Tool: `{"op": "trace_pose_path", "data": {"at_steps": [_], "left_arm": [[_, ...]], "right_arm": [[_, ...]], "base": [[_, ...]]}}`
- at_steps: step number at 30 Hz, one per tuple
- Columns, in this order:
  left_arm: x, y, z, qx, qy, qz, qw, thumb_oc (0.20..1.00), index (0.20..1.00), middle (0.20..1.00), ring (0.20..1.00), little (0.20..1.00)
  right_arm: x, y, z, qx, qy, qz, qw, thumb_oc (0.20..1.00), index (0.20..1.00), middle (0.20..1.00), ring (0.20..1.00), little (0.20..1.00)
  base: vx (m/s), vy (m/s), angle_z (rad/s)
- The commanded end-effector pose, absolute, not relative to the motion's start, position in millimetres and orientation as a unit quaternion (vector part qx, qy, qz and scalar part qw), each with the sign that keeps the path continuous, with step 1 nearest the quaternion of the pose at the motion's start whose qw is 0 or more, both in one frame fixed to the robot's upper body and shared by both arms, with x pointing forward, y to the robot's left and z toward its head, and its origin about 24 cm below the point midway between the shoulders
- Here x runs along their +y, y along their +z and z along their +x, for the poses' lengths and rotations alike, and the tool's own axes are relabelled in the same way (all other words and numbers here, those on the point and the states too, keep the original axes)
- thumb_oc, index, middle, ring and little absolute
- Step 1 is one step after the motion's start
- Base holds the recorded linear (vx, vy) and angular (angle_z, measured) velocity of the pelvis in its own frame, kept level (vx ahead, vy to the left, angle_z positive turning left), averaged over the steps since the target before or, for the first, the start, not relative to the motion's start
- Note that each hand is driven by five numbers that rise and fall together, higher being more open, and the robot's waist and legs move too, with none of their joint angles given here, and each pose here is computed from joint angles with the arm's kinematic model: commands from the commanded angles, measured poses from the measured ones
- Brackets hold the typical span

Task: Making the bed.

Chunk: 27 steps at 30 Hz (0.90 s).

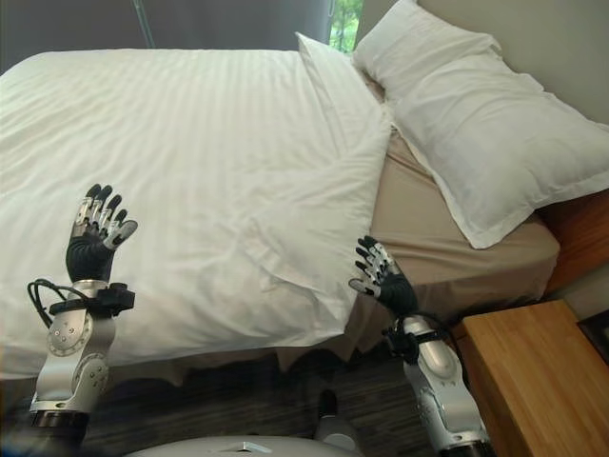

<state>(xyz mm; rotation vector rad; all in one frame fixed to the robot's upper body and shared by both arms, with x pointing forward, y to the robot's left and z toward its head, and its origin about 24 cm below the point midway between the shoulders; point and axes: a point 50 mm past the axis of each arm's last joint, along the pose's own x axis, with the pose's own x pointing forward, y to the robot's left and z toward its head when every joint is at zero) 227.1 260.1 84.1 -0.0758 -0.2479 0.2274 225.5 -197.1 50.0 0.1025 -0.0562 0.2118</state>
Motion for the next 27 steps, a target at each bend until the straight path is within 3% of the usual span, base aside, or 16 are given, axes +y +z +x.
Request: {"op": "trace_pose_path", "data": {"at_steps": [1,7,13,27], "left_arm": [[260.9,103.1,236.7,-0.168,0.099,-0.007,0.981,1.000,1.000,1.000,1.000,1.000],[265.5,78.6,246.0,-0.091,0.088,0.020,0.992,1.000,1.000,1.000,1.000,1.000],[295.3,60.4,278.3,-0.014,0.143,0.039,0.989,1.000,1.000,1.000,1.000,1.000],[337.8,54.0,286.8,0.028,0.244,-0.003,0.969,1.000,1.000,1.000,1.000,1.000]], "right_arm": [[-204.2,75.5,227.2,-0.093,0.102,0.049,0.989,1.000,1.000,1.000,1.000,1.000],[-206.7,70.8,228.6,-0.072,0.105,0.033,0.991,1.000,1.000,1.000,1.000,1.000],[-200.6,65.3,226.4,-0.052,0.131,0.041,0.989,1.000,1.000,1.000,1.000,1.000],[-205.1,46.9,209.3,-0.008,0.126,0.049,0.991,1.000,1.000,1.000,1.000,1.000]], "base": [[0.01,-0.060,-0.13],[-0.01,-0.063,-0.17],[0.00,-0.026,-0.30],[0.02,-0.009,-0.17]]}}
